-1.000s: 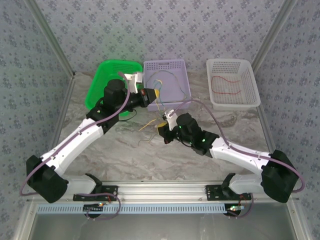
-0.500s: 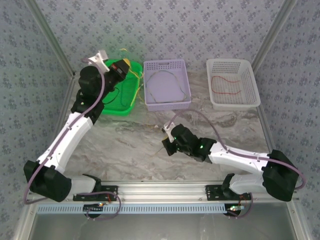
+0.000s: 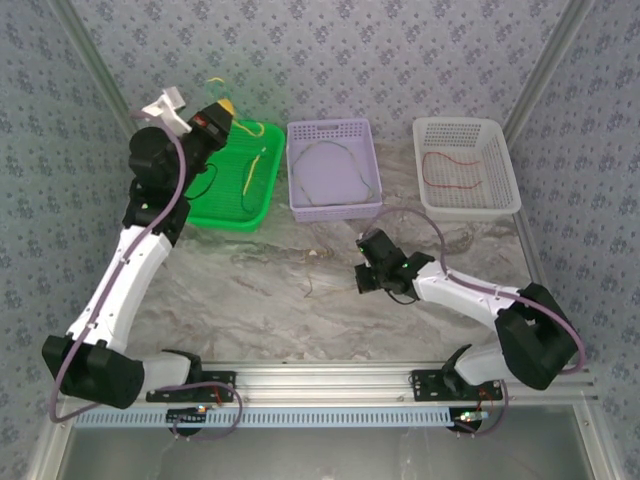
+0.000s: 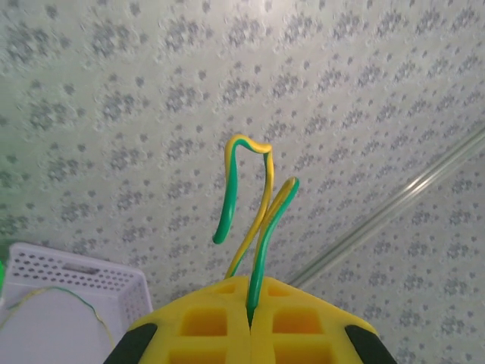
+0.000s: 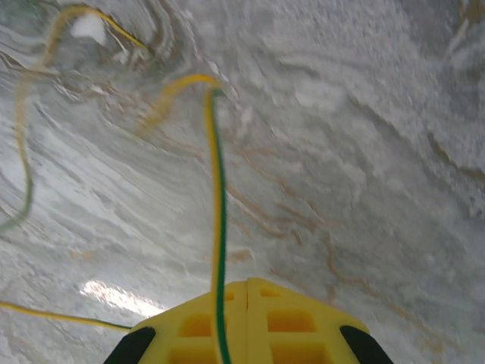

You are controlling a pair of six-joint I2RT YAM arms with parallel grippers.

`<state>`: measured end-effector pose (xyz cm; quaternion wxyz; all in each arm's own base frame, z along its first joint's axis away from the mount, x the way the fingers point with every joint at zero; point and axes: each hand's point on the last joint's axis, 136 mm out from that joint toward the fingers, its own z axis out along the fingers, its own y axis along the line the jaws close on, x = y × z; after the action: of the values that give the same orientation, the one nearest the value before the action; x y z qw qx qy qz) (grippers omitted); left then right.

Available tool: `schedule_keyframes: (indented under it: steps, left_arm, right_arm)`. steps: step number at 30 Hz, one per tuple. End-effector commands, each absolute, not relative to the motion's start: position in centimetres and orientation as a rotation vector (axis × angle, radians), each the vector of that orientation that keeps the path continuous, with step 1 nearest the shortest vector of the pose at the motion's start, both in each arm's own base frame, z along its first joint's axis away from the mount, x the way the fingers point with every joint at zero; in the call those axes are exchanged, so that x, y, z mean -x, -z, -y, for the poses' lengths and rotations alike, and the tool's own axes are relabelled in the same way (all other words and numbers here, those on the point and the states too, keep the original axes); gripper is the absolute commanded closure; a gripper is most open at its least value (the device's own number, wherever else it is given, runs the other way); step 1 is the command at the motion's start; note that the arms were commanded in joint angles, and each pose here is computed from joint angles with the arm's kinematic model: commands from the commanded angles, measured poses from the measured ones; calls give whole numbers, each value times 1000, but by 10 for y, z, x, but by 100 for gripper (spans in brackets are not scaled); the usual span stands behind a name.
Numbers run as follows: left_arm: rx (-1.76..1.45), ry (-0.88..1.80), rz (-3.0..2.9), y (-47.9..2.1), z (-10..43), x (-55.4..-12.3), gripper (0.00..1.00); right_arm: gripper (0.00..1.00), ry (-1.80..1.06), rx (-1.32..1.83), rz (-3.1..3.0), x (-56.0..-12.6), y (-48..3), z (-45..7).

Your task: Untangle the cables

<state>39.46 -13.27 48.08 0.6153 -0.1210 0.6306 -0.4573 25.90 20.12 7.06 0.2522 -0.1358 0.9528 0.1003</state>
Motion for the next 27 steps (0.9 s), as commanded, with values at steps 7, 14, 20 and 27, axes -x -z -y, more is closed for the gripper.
schedule_keyframes:
  steps: [7, 14, 20, 27]
  left_arm:
    - [18, 1256, -1514, -477, 174, -340, 100]
    - [-207, 1331, -1539, -442, 215, -295, 100]
    - [-391, 1394, -1589, -423, 255, -275, 100]
    - [-471, 1439, -1618, -411, 281, -268, 100]
  right_arm:
    - [73, -120, 224, -2578, -263, -97, -170]
    - [56, -408, 99, -2322, -261, -208, -176]
    - [54, -762, 59, -2082, -252, -304, -198]
    - [53, -1080, 231, -1903, -248, -375, -247]
